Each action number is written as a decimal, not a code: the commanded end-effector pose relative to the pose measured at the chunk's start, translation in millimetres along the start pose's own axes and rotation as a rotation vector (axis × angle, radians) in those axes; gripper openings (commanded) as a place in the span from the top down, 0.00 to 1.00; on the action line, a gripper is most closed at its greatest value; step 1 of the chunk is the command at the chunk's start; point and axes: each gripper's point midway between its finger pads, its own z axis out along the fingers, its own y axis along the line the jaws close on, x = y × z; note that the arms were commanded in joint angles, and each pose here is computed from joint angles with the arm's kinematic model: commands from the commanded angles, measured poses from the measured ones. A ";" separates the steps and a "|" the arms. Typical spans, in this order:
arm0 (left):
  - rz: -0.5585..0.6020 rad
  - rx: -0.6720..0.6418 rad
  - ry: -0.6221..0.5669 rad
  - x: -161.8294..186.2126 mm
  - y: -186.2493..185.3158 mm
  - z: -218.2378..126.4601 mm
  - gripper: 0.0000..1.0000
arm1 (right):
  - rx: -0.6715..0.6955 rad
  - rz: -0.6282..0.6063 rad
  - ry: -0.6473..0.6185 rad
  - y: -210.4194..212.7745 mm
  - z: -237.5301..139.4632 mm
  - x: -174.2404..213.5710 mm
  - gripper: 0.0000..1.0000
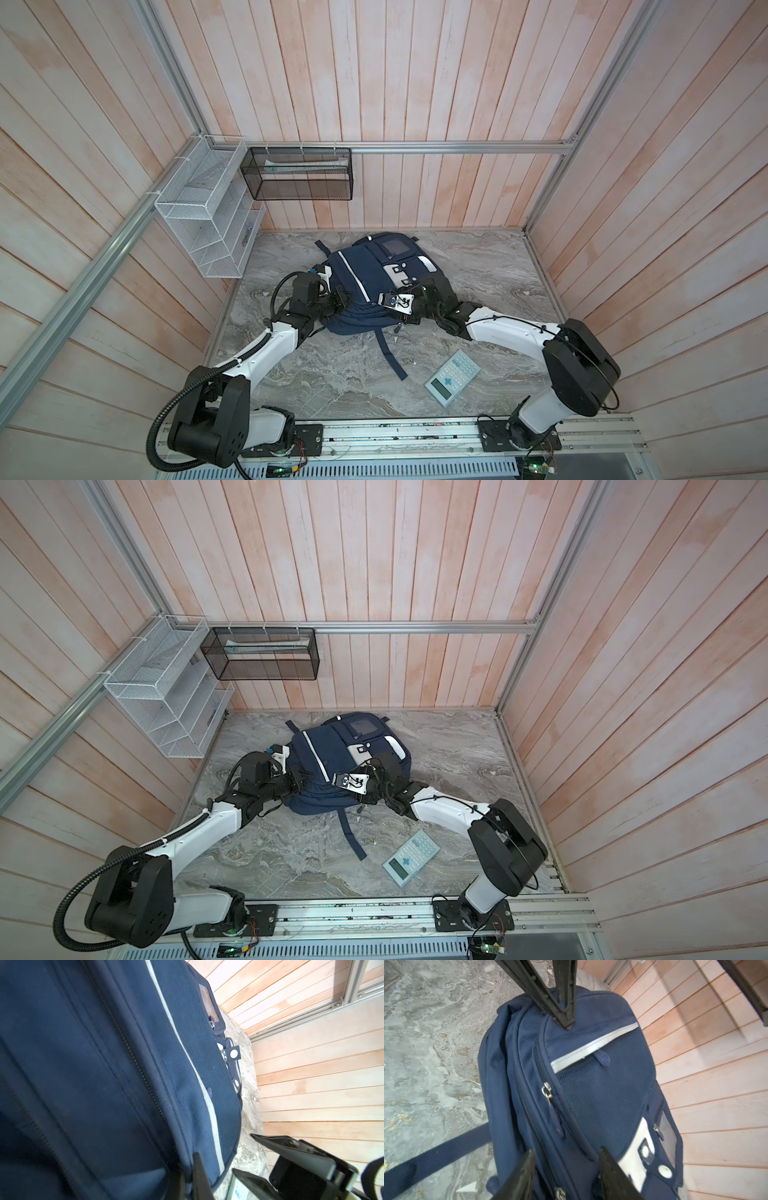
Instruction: Pack the student bag
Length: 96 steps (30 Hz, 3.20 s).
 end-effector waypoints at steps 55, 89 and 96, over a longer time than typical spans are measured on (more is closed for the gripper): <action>0.161 -0.013 -0.097 -46.3 -14.7 3.0 0.74 | -0.327 0.282 -0.298 40.3 42.5 -94.6 1.00; 0.178 -0.048 -0.069 -32.4 -11.3 -6.5 0.83 | -0.067 0.171 -0.059 1.2 52.1 -34.8 1.00; 0.291 -0.237 -0.216 -14.0 -8.6 -47.1 0.54 | -0.106 0.319 -0.145 -10.5 41.8 -57.1 1.00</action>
